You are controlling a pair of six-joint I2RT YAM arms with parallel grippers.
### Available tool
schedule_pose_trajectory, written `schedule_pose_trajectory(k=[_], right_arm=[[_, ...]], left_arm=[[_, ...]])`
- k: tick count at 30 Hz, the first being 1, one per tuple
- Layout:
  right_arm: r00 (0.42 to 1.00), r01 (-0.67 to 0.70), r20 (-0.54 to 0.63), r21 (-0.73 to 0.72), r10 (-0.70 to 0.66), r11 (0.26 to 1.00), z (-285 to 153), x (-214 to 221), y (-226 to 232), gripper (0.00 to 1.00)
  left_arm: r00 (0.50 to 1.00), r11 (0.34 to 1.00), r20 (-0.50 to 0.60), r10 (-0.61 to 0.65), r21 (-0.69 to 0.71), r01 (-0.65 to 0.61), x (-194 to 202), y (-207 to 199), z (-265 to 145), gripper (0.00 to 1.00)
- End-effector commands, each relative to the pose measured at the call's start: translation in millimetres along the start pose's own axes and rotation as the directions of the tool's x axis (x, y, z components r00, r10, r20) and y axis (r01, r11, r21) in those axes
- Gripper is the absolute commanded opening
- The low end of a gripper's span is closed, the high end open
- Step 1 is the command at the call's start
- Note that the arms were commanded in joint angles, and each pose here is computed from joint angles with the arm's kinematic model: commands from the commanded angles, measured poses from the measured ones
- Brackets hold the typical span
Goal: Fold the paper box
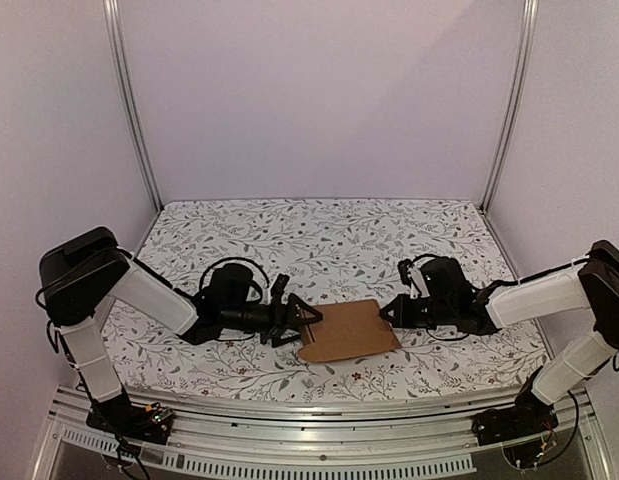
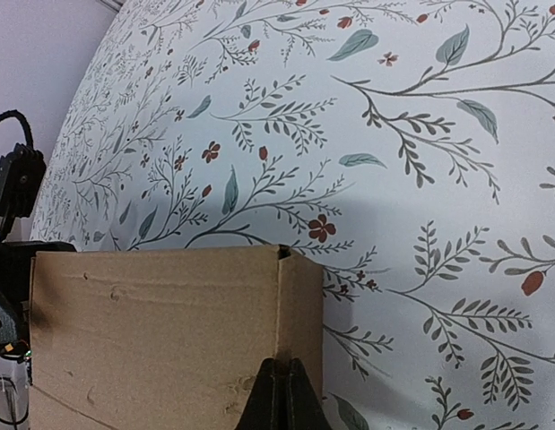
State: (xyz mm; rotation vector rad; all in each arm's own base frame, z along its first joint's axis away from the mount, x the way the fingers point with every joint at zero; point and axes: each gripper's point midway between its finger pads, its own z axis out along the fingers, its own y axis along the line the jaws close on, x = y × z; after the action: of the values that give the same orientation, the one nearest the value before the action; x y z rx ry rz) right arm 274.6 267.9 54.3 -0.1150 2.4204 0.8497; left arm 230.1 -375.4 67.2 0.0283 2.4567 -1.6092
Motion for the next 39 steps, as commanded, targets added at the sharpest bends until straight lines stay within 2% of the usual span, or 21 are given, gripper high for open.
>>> schedule_pose_trajectory(k=[1,16,18,19,22,29,30,36,37,39], right_arm=[[0.994,-0.017,-0.102,0.124,0.03,0.992,-3,35,-36,0.0],[0.996,-0.02,-0.089,0.122,0.031,0.992,-6,32,-35,0.01],[0.996,-0.016,-0.082,0.116,0.025,0.993,-8,29,-32,0.08],[0.997,-0.011,-0.078,0.115,0.02,0.993,-9,28,-32,0.16],[0.999,0.02,-0.053,0.104,-0.014,0.994,-17,19,-26,0.29],[0.988,0.152,0.018,0.078,-0.154,0.985,-50,-9,-3,0.51],[0.984,0.174,0.03,0.069,-0.176,0.982,-56,-14,3,0.57],[0.912,0.402,0.097,-0.019,-0.398,0.916,-92,-36,43,0.84],[0.897,0.433,0.115,-0.042,-0.426,0.901,-99,-39,51,0.96],[0.846,0.522,0.161,-0.064,-0.508,0.85,-114,-45,68,0.99]], left_arm=[[1.0,0.999,-0.005,-0.016,0.047,0.016,0,-8,2,0.82],[0.999,0.992,-0.012,-0.043,0.114,0.044,2,-19,-1,0.45],[0.999,0.992,-0.01,-0.039,0.12,0.04,0,-21,-3,0.43],[0.999,0.992,-0.009,-0.039,0.12,0.04,-1,-21,-5,0.42],[0.999,0.991,-0.006,-0.039,0.125,0.039,-5,-22,-12,0.38],[0.999,0.985,-0.025,-0.038,0.166,0.042,-13,-26,-35,0.34],[0.999,0.983,-0.034,-0.035,0.179,0.04,-14,-28,-38,0.33],[0.996,0.956,-0.092,-0.016,0.29,0.042,-12,-47,-60,0.3],[0.995,0.951,-0.102,-0.015,0.305,0.046,-11,-50,-63,0.3],[0.993,0.937,-0.119,0.002,0.348,0.04,-9,-58,-70,0.29]])
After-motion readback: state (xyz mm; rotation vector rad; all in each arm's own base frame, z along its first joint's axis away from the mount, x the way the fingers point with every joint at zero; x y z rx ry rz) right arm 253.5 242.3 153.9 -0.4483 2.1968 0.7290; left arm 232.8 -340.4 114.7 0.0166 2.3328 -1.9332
